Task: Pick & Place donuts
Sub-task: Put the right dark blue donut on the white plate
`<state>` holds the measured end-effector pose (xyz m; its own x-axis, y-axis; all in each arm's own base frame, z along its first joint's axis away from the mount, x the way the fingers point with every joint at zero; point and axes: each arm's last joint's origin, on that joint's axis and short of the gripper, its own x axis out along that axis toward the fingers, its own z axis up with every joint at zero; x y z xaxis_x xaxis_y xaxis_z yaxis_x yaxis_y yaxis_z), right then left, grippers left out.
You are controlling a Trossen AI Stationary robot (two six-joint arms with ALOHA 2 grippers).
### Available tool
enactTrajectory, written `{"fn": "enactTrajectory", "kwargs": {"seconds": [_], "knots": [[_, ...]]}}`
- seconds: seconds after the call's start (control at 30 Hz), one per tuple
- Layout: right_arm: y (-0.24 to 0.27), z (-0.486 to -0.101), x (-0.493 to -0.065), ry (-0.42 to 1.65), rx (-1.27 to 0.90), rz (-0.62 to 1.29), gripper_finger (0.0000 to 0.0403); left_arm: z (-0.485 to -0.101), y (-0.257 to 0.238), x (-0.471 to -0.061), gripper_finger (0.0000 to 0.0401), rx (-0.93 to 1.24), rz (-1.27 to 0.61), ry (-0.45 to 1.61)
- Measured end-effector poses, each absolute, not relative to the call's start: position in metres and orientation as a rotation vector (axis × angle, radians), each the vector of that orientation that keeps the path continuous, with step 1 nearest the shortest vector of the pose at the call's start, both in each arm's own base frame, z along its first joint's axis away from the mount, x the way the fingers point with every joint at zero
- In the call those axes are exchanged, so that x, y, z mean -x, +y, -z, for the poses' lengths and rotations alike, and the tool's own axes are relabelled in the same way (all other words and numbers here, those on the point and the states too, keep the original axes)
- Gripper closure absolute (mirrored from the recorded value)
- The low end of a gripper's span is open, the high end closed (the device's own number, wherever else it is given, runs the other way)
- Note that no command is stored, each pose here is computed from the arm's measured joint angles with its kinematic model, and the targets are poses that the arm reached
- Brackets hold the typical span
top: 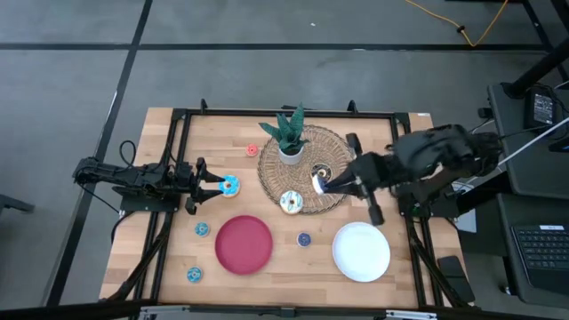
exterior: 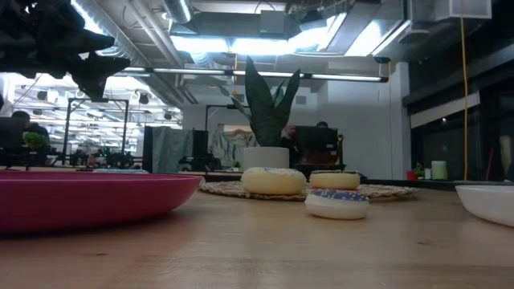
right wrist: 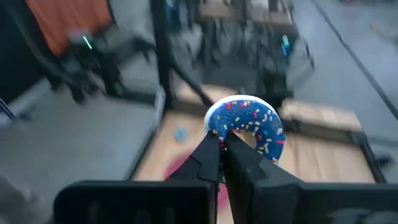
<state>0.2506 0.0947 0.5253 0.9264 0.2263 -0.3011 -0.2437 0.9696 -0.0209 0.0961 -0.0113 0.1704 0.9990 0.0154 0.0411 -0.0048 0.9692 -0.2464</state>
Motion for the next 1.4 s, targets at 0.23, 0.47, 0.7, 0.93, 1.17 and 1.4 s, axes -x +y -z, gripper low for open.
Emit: {"fn": "enactTrajectory", "kwargs": {"seconds": [0.23, 0.47, 0.7, 0.93, 1.17, 1.4], "knots": [[0.095, -0.552, -0.247, 0.094, -0.001, -0.298, 0.0387, -0.170, -0.011, -0.096, 0.0203, 0.249, -0.010, -0.043], [0.098, -0.572, -0.245, -0.088, -0.083, -0.443, 0.0387, -0.170, -0.011, -0.096, 0.0203, 0.249, -0.010, -0.043], [0.102, -0.584, -0.240, -0.197, -0.152, -0.632, 0.0387, -0.170, -0.011, -0.096, 0.0203, 0.249, -0.010, -0.043], [0.111, -0.590, -0.233, -0.243, -0.165, -0.851, 0.0387, -0.170, -0.011, -0.096, 0.0203, 0.249, -0.010, -0.043], [0.125, -0.594, -0.221, -0.274, -0.159, -1.061, 0.0387, -0.170, -0.011, -0.096, 0.0203, 0.249, -0.010, -0.043], [0.138, -0.601, -0.207, -0.358, -0.114, -1.274, 0.0387, -0.170, -0.011, -0.096, 0.0203, 0.249, -0.010, -0.043]]}}
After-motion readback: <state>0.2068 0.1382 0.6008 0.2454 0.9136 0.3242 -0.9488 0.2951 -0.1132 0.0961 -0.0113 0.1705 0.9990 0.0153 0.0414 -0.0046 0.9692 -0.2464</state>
